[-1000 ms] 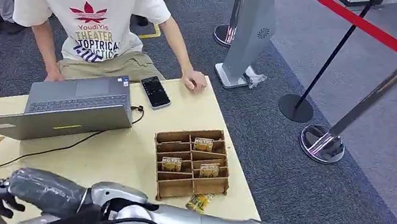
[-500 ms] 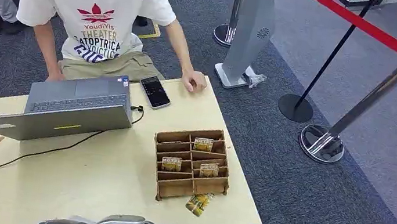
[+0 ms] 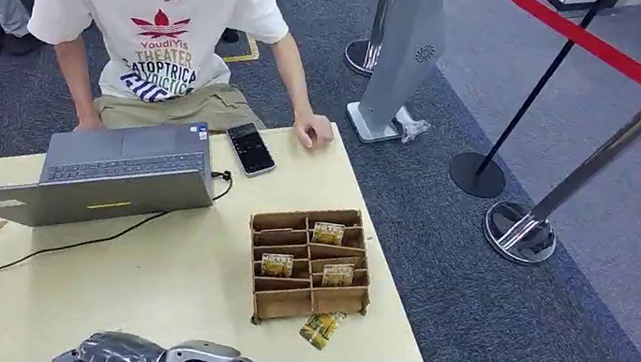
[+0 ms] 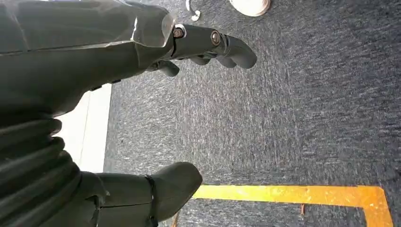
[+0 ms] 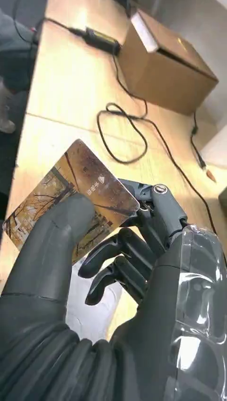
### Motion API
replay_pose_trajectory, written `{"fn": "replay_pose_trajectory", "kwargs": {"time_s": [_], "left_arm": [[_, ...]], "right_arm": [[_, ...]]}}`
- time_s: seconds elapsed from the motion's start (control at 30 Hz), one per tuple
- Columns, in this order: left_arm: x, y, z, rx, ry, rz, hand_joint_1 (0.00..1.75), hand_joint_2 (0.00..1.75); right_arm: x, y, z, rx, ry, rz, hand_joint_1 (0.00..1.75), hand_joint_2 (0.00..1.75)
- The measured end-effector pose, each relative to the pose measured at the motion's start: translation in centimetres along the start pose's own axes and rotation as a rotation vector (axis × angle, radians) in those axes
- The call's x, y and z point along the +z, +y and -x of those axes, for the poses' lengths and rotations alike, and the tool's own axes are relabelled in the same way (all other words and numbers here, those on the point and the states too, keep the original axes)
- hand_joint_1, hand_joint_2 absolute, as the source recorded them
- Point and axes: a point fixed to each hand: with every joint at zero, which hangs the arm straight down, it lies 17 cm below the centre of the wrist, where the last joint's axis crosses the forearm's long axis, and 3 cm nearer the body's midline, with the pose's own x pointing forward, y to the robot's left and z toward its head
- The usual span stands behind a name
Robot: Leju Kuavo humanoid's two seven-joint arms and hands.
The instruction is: Pass the card to the sensor for recognition and then transmit it.
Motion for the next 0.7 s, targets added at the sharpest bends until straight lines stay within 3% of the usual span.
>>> {"fn": "replay_pose_trajectory", "kwargs": {"time_s": [0.37, 0.7], "left_arm": [[0.1, 0.3, -1.4, -0.03, -0.012, -0.004, 0.0, 1.75], [0.1, 0.3, -1.7, -0.02, -0.013, -0.003, 0.0, 1.75]], "right_arm": [[0.4, -2.2, 3.6, -0.004, 0.092, 0.079, 1.75, 1.75], [1.8, -1.9, 7.4, 0.02, 0.192, 0.067, 1.75, 1.75]]}}
